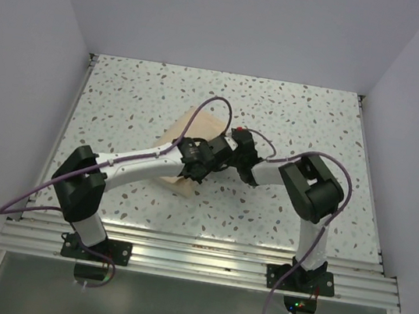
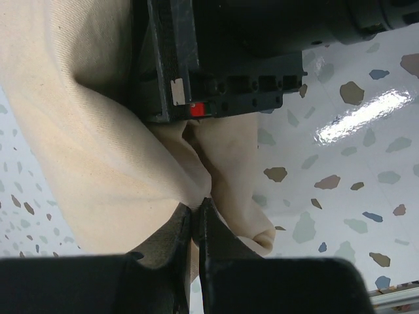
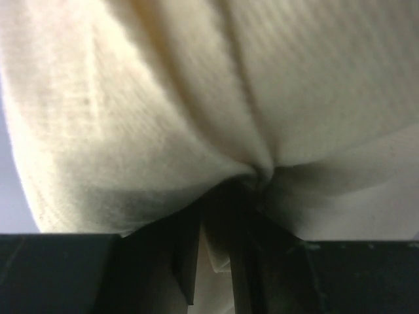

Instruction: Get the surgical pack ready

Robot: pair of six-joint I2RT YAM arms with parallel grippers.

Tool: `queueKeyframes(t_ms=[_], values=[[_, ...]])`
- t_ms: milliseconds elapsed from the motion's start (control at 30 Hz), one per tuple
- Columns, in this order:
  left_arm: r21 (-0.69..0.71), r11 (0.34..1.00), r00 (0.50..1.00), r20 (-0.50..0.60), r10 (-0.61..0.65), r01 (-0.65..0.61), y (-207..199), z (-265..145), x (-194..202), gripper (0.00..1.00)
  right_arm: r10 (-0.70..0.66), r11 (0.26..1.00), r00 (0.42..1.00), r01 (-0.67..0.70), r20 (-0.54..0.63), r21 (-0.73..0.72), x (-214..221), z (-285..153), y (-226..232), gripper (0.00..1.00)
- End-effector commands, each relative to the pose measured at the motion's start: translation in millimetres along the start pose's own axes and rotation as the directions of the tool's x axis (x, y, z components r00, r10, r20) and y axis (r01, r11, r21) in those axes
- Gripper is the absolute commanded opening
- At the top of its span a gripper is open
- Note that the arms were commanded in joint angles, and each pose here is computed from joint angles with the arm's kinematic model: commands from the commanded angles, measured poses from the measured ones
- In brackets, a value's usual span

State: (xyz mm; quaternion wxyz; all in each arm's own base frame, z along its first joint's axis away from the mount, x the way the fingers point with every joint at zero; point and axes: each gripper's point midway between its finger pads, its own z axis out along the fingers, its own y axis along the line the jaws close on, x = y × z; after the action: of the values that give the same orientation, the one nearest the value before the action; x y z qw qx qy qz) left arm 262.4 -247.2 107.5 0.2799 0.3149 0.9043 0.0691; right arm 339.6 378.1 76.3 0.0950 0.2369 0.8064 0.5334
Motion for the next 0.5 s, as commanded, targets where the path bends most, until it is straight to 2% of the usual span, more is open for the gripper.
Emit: queueKeyframes(t_ms=[0,67,133,167,233,267,300,333,367,467], values=[[0.109,0.993,0.991,0.118,-0.058,0.045,-23.5,-11.6,-29.4,0.00,-0.069,0.995,0.997,0.071,0.027,-0.076,-4.2,12.2,13.0,0.29],[0.105,0.993,0.992,0.113,-0.061,0.050,-23.1,-9.8,-28.3,0.00,-0.084,0.986,0.996,0.083,-0.003,-0.142,-0.1,8.6,26.0,0.34],[0.101,0.994,0.992,0.107,-0.061,0.050,-23.5,-7.3,-26.6,0.00,-0.075,0.991,0.997,0.073,-0.012,-0.116,-3.0,-0.9,17.4,0.36],[0.095,0.994,0.993,0.099,-0.063,0.054,-23.2,-5.8,-24.9,0.00,-0.081,0.997,0.997,0.081,-0.014,-0.011,-5.3,-6.1,-7.3,0.36],[0.085,0.995,0.993,0.093,-0.067,0.060,-21.6,-4.5,-23.0,0.00,-0.143,0.989,0.990,0.143,0.004,0.042,-13.1,-28.1,-4.5,0.36],[0.085,0.994,0.993,0.089,-0.073,0.066,-21.9,-3.0,-19.3,0.00,-0.171,0.971,0.985,0.171,-0.014,0.164,-13.1,-39.4,-29.5,0.37],[0.088,0.994,0.993,0.086,-0.075,0.068,-22.6,-2.2,-17.3,0.00,-0.200,0.965,0.980,0.196,0.005,0.174,-20.2,-53.4,-17.5,0.37],[0.092,0.993,0.993,0.089,-0.083,0.075,-23.3,-2.0,-16.3,0.00,-0.215,0.955,0.977,0.210,0.001,0.209,-22.8,-61.4,-21.6,0.37],[0.089,0.993,0.994,0.072,-0.081,0.075,-23.1,1.0,-9.1,0.00,-0.214,0.927,0.976,0.212,-0.030,0.308,-21.4,-76.2,-41.6,0.38],[0.091,0.992,0.994,0.057,-0.092,0.087,-24.3,4.5,1.2,0.00,-0.217,0.893,0.975,0.220,-0.052,0.393,-29.3,-105.8,-50.8,0.39]])
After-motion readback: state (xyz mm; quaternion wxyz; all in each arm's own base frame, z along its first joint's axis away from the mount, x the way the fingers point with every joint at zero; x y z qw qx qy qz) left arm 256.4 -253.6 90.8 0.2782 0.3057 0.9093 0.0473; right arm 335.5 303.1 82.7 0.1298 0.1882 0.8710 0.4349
